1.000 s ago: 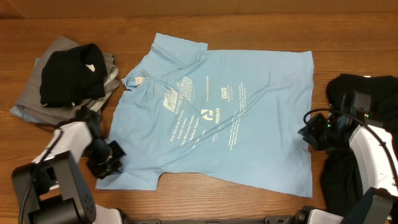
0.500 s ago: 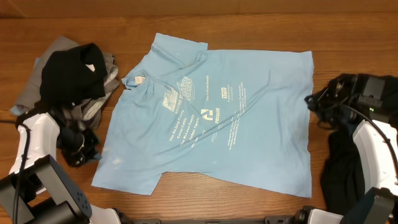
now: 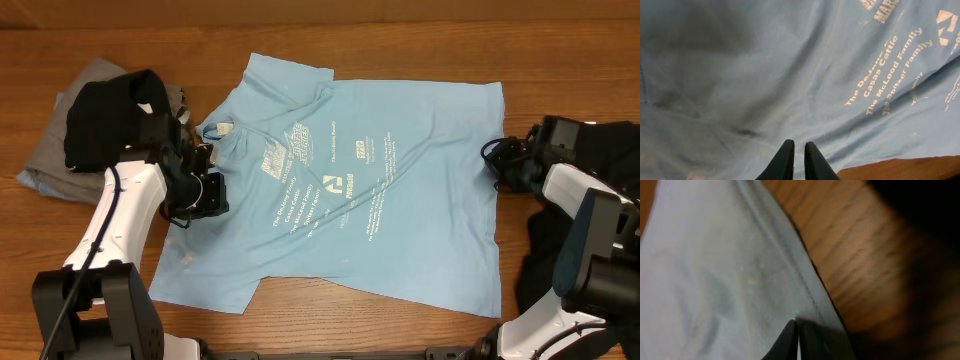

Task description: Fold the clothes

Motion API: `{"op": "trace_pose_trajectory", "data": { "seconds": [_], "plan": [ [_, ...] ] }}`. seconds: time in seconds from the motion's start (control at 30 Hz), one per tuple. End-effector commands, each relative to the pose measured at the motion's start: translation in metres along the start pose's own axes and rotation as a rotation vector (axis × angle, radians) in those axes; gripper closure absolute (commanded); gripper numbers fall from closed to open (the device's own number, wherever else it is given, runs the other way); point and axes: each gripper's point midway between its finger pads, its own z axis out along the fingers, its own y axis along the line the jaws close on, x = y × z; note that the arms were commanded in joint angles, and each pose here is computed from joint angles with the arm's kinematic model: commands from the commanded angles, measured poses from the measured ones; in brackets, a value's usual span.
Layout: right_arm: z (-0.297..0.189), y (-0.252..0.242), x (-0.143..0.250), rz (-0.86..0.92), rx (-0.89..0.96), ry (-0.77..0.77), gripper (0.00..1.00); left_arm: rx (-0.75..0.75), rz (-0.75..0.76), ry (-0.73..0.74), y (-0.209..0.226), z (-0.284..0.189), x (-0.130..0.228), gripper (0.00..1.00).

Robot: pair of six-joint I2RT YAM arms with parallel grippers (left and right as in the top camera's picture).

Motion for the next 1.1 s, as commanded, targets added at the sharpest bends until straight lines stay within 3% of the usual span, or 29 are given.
{"op": "trace_pose_trajectory", "data": {
  "seconds": [0.0, 0.1, 0.23, 0.33, 0.57, 0.7, 0.77, 1.0, 1.07],
  "plan": [
    [-0.002, -0.049, -0.007, 0.036, 0.27, -0.073, 0.94, 0.018, 0.056, -0.064, -0.009, -0.008, -0.014, 0.88],
    [-0.017, -0.086, -0.012, 0.147, 0.437, -0.132, 0.94, 0.022, 0.065, -0.096, -0.009, -0.009, -0.022, 0.84],
    [-0.026, -0.095, -0.021, 0.194, 0.444, -0.113, 0.96, 0.008, 0.07, -0.11, -0.007, -0.009, -0.025, 0.72],
    [-0.034, -0.081, -0.03, 0.18, 0.422, -0.083, 0.96, -0.066, 0.064, -0.106, 0.006, -0.008, -0.024, 0.69],
    [-0.071, 0.006, -0.053, 0.037, 0.156, 0.022, 0.86, -0.131, 0.045, -0.077, 0.032, 0.035, -0.014, 0.79],
    [-0.094, 0.042, -0.051, -0.002, 0.014, 0.052, 0.83, -0.129, -0.002, -0.105, 0.041, 0.061, -0.018, 0.93],
    [-0.104, 0.051, -0.049, -0.007, -0.022, 0.053, 0.83, -0.129, -0.023, -0.081, 0.045, 0.071, -0.015, 0.96],
    [-0.127, 0.058, -0.043, -0.053, -0.035, 0.044, 0.83, -0.344, -0.324, 0.194, 0.092, 0.065, 0.06, 0.96],
    [-0.128, 0.057, -0.041, -0.05, -0.032, 0.05, 0.83, -0.331, -0.382, 0.236, 0.099, 0.059, 0.073, 0.96]
  ]
}}
